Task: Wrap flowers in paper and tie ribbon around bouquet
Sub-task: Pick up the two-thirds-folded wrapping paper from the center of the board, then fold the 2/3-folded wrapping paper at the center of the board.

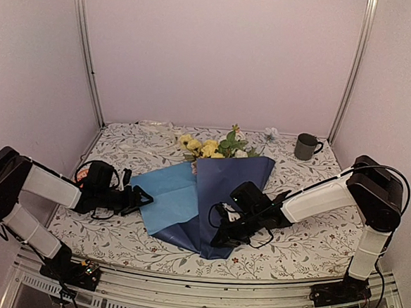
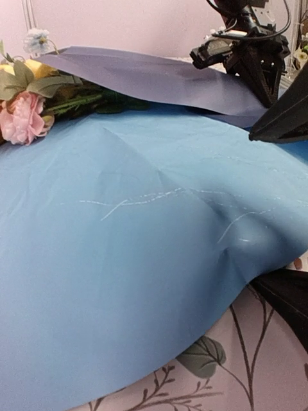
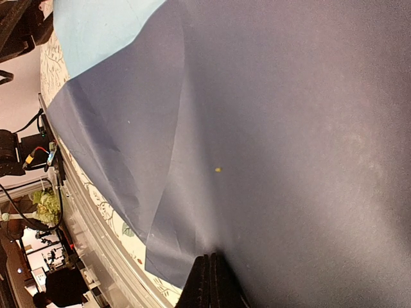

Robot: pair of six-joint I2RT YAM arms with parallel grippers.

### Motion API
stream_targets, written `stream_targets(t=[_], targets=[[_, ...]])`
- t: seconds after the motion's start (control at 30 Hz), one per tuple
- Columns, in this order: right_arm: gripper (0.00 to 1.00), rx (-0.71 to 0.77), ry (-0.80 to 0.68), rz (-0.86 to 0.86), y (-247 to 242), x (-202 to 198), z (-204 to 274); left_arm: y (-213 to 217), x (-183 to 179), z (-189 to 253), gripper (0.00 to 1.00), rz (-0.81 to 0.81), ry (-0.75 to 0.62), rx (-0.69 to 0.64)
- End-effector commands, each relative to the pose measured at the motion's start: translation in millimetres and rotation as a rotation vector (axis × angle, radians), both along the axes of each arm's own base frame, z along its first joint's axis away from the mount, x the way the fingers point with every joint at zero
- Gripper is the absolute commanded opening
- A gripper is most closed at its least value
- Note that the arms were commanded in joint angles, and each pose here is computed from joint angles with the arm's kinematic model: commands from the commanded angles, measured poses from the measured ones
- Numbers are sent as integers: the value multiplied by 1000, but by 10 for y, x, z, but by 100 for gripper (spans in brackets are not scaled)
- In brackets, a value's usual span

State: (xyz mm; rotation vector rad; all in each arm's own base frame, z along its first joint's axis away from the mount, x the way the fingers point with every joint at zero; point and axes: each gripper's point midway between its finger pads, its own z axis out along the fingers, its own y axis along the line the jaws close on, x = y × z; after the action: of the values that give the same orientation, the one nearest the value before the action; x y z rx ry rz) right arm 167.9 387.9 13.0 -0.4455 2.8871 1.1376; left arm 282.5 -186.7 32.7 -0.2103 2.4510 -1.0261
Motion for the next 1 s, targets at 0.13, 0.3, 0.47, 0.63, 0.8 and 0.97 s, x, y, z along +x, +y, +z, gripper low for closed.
stream_targets(t=[0.13, 0.3, 0.47, 0.63, 0.8, 0.97], targets=[[2, -122, 15, -10, -172, -49, -287, -349, 11, 191, 54, -114, -107, -57], [2, -127, 19, -12, -182, -54, -313, -520, 3, 397, 17, -163, -187, -100], [2, -131, 27, -12, -203, -78, -366, -793, -25, 840, 0, -250, -337, -81], [2, -113, 30, -12, -193, -88, -367, -1289, -146, 1341, 0, -420, -486, -67], [2, -79, 18, -1, -144, -89, -307, -1797, -197, 1431, 0, -568, -466, -134], [3, -36, -9, 17, -70, -99, -194, -2256, -99, 1348, 0, -657, -465, -153]])
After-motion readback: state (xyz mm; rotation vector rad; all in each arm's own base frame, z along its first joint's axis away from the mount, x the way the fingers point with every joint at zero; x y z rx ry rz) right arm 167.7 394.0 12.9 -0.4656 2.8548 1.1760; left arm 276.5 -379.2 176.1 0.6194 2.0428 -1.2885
